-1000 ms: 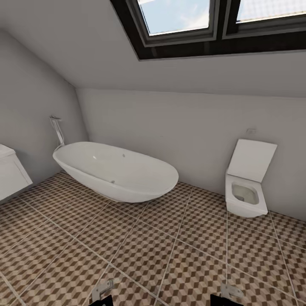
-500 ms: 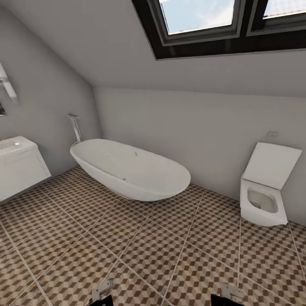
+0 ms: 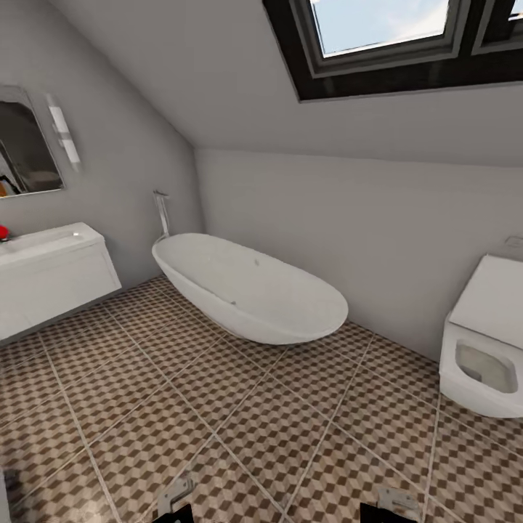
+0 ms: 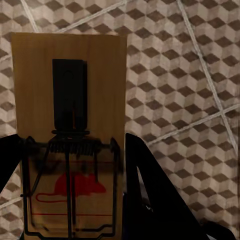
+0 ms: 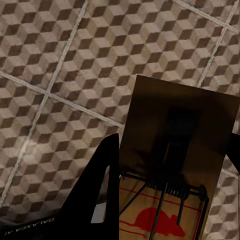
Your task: Take the four mousetraps from the cabinet in the bathroom and place them on the bathroom floor. Make sure all four end up on the same floor surface, and ensure that at least two of them are either under or directly next to the same bathroom sink.
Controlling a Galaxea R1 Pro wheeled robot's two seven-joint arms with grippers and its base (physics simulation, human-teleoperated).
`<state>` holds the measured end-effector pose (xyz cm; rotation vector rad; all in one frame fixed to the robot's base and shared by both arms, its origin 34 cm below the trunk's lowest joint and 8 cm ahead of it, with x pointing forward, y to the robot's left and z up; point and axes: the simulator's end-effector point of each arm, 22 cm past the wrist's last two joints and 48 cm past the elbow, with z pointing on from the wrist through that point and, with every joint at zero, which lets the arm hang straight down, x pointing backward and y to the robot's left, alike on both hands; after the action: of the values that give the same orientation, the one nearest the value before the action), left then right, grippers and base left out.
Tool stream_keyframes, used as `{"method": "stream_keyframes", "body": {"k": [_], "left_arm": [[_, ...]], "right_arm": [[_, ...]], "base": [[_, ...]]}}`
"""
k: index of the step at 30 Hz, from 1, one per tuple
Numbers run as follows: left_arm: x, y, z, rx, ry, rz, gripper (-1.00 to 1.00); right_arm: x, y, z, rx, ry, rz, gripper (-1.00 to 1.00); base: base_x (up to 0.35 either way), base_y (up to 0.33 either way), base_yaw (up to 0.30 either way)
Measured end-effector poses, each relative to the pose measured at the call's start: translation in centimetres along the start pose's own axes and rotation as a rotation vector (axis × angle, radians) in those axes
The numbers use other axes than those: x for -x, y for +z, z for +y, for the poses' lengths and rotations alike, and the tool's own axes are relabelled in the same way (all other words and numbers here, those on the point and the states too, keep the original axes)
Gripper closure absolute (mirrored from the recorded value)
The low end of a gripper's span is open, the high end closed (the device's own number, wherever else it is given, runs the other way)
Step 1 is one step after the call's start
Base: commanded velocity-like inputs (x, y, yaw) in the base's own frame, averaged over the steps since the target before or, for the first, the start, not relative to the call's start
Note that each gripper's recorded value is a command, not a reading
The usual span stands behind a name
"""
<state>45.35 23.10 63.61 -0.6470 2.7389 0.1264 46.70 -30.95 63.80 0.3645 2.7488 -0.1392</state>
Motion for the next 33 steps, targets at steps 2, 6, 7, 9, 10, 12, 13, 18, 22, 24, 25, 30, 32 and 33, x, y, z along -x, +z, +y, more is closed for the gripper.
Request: {"method": "stream_keyframes", "body": {"k": [2, 6, 7, 9, 10, 12, 13, 18, 22, 24, 25, 30, 32, 33], "left_arm": [[0.00, 0.00, 0.00, 0.000, 0.000, 0.000, 1.00], [0.00, 0.00, 0.01, 0.000, 0.000, 0.000, 1.00], [0.00, 0.00, 0.01, 0.000, 0.000, 0.000, 1.00], [0.00, 0.00, 0.01, 0.000, 0.000, 0.000, 1.00], [0.00, 0.00, 0.01, 0.000, -0.001, 0.000, 1.00], [0.00, 0.00, 0.01, 0.000, 0.000, 0.000, 1.00], [0.00, 0.00, 0.01, 0.000, 0.000, 0.000, 1.00], [0.00, 0.00, 0.02, 0.001, -0.001, 0.000, 1.00], [0.00, 0.00, 0.02, 0.001, -0.001, 0.000, 1.00], [0.00, 0.00, 0.03, 0.001, -0.001, 0.000, 1.00], [0.00, 0.00, 0.03, 0.001, -0.001, 0.000, 1.00], [0.00, 0.00, 0.01, 0.001, -0.001, 0.000, 1.00], [0.00, 0.00, 0.01, 0.001, -0.001, 0.000, 1.00], [0.00, 0.00, 0.01, 0.001, -0.001, 0.000, 1.00]], "right_arm": [[-0.01, 0.00, 0.03, 0.000, 0.000, 0.000, 1.00], [-0.01, 0.00, 0.05, 0.001, 0.000, 0.000, 1.00], [-0.01, 0.00, 0.05, 0.001, 0.000, 0.000, 1.00], [-0.02, -0.01, 0.08, 0.001, 0.000, 0.000, 1.00], [-0.02, -0.01, 0.10, 0.001, 0.000, 0.000, 1.00], [-0.03, -0.01, 0.14, 0.002, 0.000, 0.000, 1.00], [-0.04, -0.01, 0.15, 0.002, 0.000, 0.000, 1.00], [-0.03, -0.01, 0.12, 0.002, 0.000, 0.000, 1.00], [-0.04, -0.01, 0.11, 0.003, 0.000, 0.001, 1.00], [-0.06, -0.01, 0.17, 0.003, 0.000, 0.001, 1.00], [-0.07, -0.01, 0.19, 0.003, 0.000, 0.002, 1.00], [-0.14, -0.03, 0.47, 0.007, -0.001, 0.003, 1.00], [-0.15, -0.04, 0.51, 0.008, -0.001, 0.003, 1.00], [-0.15, -0.04, 0.53, 0.008, -0.001, 0.003, 1.00]], "base": [[0.000, -0.324, 0.284], [0.000, -0.327, 0.284], [0.000, -0.328, 0.284], [0.000, -0.329, 0.284], [0.000, -0.329, 0.284], [0.000, -0.329, 0.284], [0.000, -0.327, 0.284], [0.000, -0.284, 0.217], [0.000, -0.110, 0.100], [0.000, -0.045, 0.185], [0.000, -0.026, 0.226], [0.000, -0.012, 0.255], [0.000, -0.004, 0.272], [0.000, -0.002, 0.274]]}}
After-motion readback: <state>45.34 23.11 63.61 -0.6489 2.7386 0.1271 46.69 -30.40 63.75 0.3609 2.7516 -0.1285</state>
